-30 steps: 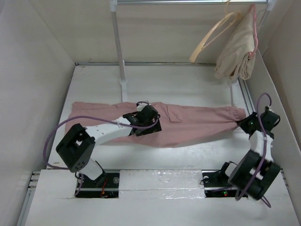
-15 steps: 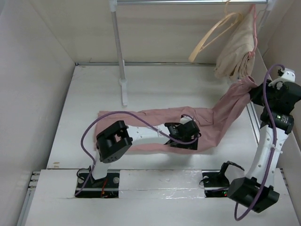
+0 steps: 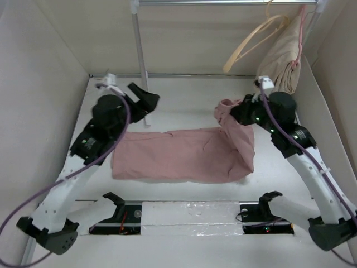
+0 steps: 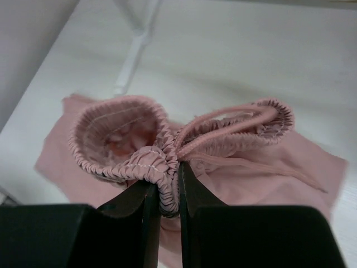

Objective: Place the trousers on the hanger
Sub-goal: Fold the trousers at the center of the board.

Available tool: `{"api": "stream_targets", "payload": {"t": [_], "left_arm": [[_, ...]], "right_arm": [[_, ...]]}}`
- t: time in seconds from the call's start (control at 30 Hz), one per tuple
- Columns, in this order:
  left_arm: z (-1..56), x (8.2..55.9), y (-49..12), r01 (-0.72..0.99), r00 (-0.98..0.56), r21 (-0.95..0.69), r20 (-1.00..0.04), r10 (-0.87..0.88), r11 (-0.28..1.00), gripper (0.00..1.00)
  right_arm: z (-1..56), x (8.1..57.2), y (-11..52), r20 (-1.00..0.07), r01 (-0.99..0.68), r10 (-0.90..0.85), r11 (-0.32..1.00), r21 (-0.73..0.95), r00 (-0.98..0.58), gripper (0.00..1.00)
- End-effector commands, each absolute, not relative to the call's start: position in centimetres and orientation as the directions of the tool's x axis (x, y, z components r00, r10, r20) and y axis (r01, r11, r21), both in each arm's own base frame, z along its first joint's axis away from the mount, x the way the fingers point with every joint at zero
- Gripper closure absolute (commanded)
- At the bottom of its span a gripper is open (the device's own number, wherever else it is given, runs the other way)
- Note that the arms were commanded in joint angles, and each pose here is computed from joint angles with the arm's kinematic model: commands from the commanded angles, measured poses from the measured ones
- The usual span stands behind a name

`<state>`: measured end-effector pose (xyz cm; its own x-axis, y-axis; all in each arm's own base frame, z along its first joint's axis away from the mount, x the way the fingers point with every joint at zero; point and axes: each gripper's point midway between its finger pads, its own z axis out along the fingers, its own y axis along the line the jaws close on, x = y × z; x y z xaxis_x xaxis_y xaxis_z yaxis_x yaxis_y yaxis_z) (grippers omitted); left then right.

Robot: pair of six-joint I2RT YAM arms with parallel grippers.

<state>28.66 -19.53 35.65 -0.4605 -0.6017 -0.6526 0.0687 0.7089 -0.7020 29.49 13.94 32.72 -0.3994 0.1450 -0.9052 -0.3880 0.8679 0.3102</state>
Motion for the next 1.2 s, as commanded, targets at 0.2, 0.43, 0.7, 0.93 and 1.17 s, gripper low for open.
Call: {"api": "stream_targets", "payload": {"t": [0.2, 0.43, 0.7, 0.93, 1.17], "left_arm": [[38.6, 29.4, -7.8, -0.057, -0.312, -0.613, -0.739, -0.597, 0.788, 0.21], [46.2, 28.5, -5.6, -0.046, -0.135, -0.616, -0.776, -0.615, 0.787, 0.2], [48.0, 26.9, -3.4, -0.098, -0.039, -0.601, -0.794, -0.607, 0.793, 0.2], [43.4, 27.9, -1.1, -0.266, -0.063, -0.513, -0.836, -0.546, 0.816, 0.19], [28.0, 28.9, -2.7, -0.337, -0.395, -0.355, -0.787, -0.474, 0.872, 0.2]], "right_arm": [[38.8, 30.7, 32.8, -0.898, -0.544, 0.26, 0.724, 0.424, -0.354, 1.0], [37.4, 28.2, 48.2, -0.882, -0.677, 0.185, 0.579, 0.454, -0.433, 1.0], [27.4, 20.0, 61.8, -0.799, -0.757, -0.021, 0.336, 0.56, -0.6, 0.53], [24.6, 19.7, 57.9, -0.831, -0.819, -0.164, 0.35, 0.455, -0.532, 0.14], [22.8, 25.2, 41.4, -0.845, -0.775, -0.135, 0.494, 0.395, -0.517, 0.62]]}}
